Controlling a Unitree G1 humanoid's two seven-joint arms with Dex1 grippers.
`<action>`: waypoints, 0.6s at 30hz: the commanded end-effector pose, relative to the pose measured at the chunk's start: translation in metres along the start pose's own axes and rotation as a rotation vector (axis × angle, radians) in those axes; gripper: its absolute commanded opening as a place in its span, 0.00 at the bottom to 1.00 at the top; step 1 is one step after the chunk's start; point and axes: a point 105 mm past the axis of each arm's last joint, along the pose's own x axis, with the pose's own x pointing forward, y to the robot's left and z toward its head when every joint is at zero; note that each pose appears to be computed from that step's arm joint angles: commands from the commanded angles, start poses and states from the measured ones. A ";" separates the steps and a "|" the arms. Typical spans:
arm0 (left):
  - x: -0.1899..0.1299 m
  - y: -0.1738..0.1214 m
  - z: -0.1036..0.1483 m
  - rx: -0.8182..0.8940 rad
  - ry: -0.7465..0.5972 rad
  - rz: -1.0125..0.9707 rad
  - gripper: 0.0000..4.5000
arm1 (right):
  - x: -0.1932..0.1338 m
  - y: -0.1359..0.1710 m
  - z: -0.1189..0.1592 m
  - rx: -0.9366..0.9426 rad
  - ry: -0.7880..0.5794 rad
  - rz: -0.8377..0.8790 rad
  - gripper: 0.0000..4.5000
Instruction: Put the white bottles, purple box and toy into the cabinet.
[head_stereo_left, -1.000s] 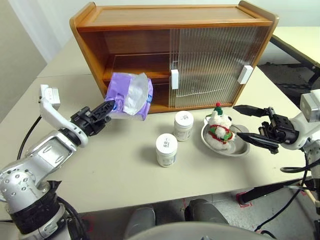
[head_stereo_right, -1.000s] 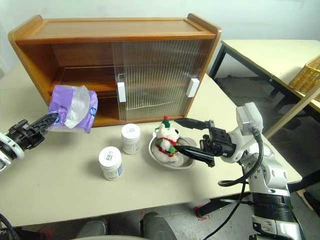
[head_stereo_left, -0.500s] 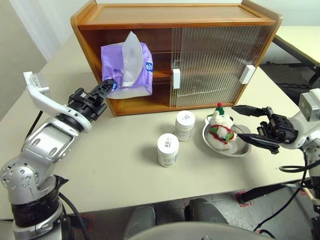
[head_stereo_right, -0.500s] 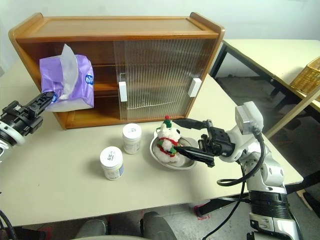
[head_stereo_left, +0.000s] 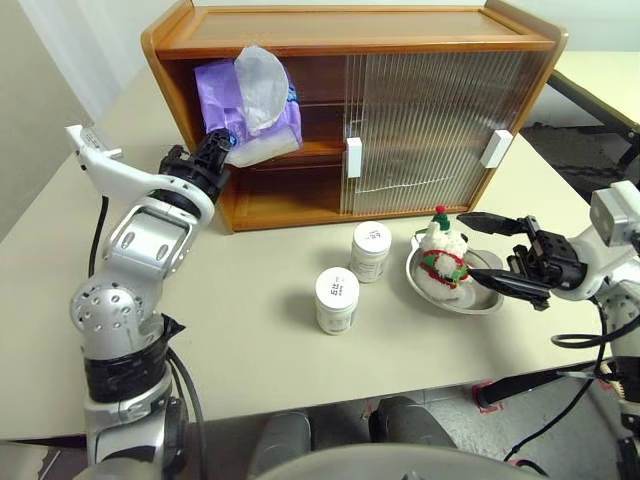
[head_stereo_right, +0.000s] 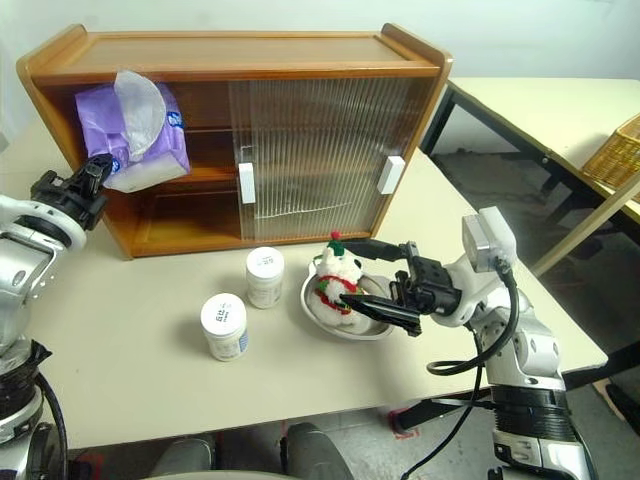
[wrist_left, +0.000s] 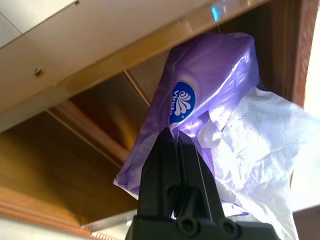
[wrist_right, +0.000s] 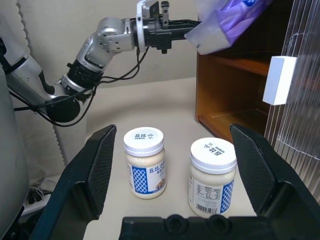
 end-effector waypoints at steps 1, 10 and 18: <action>0.010 -0.002 -0.002 -0.011 -0.003 0.003 0.00 | 0.003 0.002 -0.002 -0.011 0.005 0.004 1.00; 0.025 -0.001 -0.002 -0.042 -0.017 0.034 0.00 | 0.003 0.005 -0.004 -0.017 -0.002 -0.012 1.00; 0.028 0.003 0.000 -0.028 -0.030 0.050 0.16 | 0.002 0.006 -0.006 -0.018 0.003 -0.019 1.00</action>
